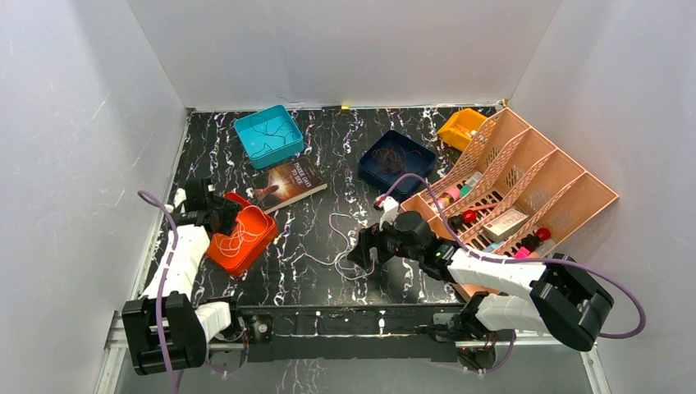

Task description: Untangle the cables

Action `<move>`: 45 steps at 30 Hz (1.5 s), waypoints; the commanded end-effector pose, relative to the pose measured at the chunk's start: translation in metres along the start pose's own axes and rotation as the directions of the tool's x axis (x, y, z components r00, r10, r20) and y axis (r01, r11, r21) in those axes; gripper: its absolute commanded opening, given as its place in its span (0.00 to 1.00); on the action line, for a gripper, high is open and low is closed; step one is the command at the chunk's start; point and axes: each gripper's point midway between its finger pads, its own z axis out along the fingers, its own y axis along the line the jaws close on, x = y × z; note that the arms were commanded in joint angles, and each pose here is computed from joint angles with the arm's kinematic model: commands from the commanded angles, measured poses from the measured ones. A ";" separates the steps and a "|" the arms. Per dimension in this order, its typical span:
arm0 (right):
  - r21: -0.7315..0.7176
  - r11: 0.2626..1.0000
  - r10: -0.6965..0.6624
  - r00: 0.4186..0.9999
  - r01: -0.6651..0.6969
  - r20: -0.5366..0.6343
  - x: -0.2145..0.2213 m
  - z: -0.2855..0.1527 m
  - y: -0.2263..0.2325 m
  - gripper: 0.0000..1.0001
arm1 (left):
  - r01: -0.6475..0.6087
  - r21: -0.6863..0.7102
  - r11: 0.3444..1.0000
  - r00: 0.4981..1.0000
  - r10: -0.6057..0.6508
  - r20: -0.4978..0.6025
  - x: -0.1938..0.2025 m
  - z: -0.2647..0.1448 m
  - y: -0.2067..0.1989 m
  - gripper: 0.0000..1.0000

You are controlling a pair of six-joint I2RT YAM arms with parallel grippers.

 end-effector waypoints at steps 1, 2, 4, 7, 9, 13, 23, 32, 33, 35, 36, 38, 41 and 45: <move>-0.040 0.999 -0.009 0.999 0.011 0.050 -0.021 0.002 0.014 0.98 | 0.143 0.068 0.987 0.987 -0.147 0.063 -0.015 -0.006 -0.019 0.43; -0.040 0.999 -0.009 0.999 0.011 0.051 -0.021 0.002 0.014 0.98 | 0.150 0.069 0.986 0.985 -0.155 0.072 -0.017 -0.006 -0.020 0.43; -0.039 0.999 -0.009 0.999 0.011 0.050 -0.021 0.002 0.014 0.98 | 0.162 0.065 0.985 0.982 -0.168 0.090 -0.021 -0.006 -0.020 0.44; -0.039 0.999 -0.008 0.999 0.010 0.048 -0.020 0.002 0.014 0.98 | 0.169 0.046 0.985 0.979 -0.173 0.103 -0.023 -0.002 -0.018 0.44; -0.040 0.999 -0.010 0.999 0.012 0.047 -0.020 0.002 0.014 0.98 | 0.168 0.036 0.985 0.980 -0.171 0.102 -0.023 0.003 -0.017 0.45; -0.038 0.999 -0.011 0.999 0.013 0.045 -0.020 0.003 0.013 0.98 | 0.168 0.025 0.985 0.983 -0.169 0.068 -0.016 0.013 -0.016 0.45; -0.035 0.999 -0.017 0.999 0.018 0.044 -0.020 0.003 0.013 0.98 | 0.166 -0.008 0.986 0.983 -0.165 0.080 -0.017 0.030 -0.011 0.45; -0.032 0.999 -0.017 0.999 0.019 0.045 -0.021 0.003 0.012 0.98 | 0.153 -0.061 0.986 0.985 -0.147 0.089 -0.014 0.042 0.004 0.29; -0.031 0.999 -0.018 0.999 0.019 0.044 -0.020 0.002 0.012 0.98 | 0.148 -0.069 0.987 0.985 -0.141 0.095 -0.015 0.042 0.006 0.26; -0.029 0.999 -0.018 0.999 0.019 0.043 -0.020 0.002 0.012 0.98 | 0.139 -0.083 0.987 0.985 -0.130 0.110 -0.018 0.040 0.009 0.19; -0.028 0.999 -0.016 0.999 0.018 0.043 -0.020 0.002 0.012 0.98 | 0.135 -0.090 0.987 0.985 -0.124 0.119 -0.020 0.039 0.011 0.15; -0.031 0.999 -0.015 0.999 0.016 0.042 -0.020 0.002 0.012 0.98 | 0.126 -0.109 0.986 0.985 -0.111 0.131 -0.022 0.037 0.015 0.08; -0.034 0.999 -0.015 0.999 0.016 0.041 -0.020 0.003 0.013 0.98 | 0.107 -0.154 0.982 0.984 -0.083 0.157 -0.027 0.033 0.025 0.01; -0.037 0.999 -0.015 0.999 0.016 0.038 -0.019 0.003 0.013 0.98 | 0.088 -0.211 0.973 0.981 -0.048 0.189 -0.033 0.029 0.038 0.00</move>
